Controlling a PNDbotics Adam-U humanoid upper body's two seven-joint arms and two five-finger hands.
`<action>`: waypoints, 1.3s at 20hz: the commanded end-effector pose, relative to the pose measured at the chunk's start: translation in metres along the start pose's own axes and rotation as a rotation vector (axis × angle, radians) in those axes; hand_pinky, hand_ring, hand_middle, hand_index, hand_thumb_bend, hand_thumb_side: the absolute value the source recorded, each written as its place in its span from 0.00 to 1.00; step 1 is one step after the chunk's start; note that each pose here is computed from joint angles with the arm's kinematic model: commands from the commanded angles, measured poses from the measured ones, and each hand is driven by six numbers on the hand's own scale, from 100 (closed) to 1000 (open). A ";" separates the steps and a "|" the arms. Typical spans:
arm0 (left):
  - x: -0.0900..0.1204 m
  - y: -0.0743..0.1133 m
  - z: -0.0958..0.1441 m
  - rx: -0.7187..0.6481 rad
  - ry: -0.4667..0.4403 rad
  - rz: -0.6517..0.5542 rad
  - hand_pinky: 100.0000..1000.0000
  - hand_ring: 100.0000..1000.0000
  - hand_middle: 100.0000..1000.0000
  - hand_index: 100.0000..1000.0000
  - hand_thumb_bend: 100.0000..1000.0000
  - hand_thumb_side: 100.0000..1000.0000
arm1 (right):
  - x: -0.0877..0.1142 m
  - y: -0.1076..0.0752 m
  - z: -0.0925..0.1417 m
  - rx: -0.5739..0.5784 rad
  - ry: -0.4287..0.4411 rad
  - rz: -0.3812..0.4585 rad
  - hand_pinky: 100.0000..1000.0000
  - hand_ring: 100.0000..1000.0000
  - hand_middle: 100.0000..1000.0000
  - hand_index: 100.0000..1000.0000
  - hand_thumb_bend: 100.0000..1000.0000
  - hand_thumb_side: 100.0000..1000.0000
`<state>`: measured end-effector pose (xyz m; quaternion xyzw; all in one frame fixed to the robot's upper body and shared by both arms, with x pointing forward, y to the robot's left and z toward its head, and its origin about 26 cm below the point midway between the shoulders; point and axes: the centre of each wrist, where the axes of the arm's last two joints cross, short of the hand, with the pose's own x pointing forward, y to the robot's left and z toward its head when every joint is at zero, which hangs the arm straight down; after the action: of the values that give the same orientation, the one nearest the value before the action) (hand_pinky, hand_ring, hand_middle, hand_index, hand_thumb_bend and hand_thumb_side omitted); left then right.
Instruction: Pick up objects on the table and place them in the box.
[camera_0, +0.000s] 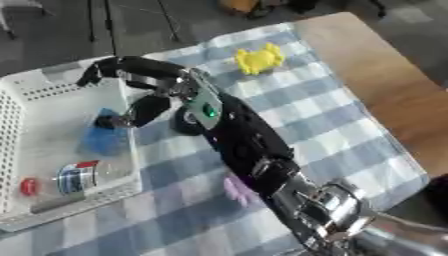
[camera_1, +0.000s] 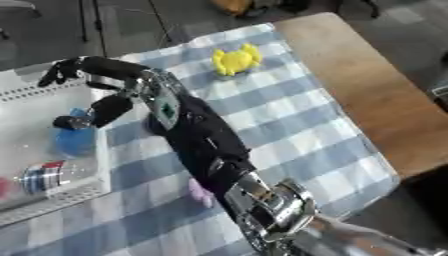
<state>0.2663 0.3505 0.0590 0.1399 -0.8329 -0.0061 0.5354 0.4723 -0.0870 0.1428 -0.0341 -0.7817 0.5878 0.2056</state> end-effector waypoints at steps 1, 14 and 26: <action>0.005 0.003 -0.003 0.000 -0.021 -0.009 0.45 0.61 0.66 0.69 0.37 0.88 | -0.007 -0.023 0.018 -0.011 -0.019 0.062 0.77 0.74 0.74 0.84 0.35 0.46; 0.006 0.005 -0.004 0.022 -0.024 -0.011 0.45 0.61 0.66 0.71 0.36 0.87 | -0.017 -0.054 0.091 -0.489 0.207 -0.033 0.52 0.52 0.53 0.70 0.19 0.28; 0.005 0.004 -0.003 0.011 -0.023 -0.012 0.45 0.61 0.65 0.68 0.36 0.88 | 0.000 -0.079 0.114 -0.628 0.276 -0.155 0.46 0.46 0.46 0.63 0.11 0.32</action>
<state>0.2661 0.3508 0.0589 0.1428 -0.8334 0.0009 0.5339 0.4477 -0.2094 0.1725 -0.1120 -0.8821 0.2974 0.3476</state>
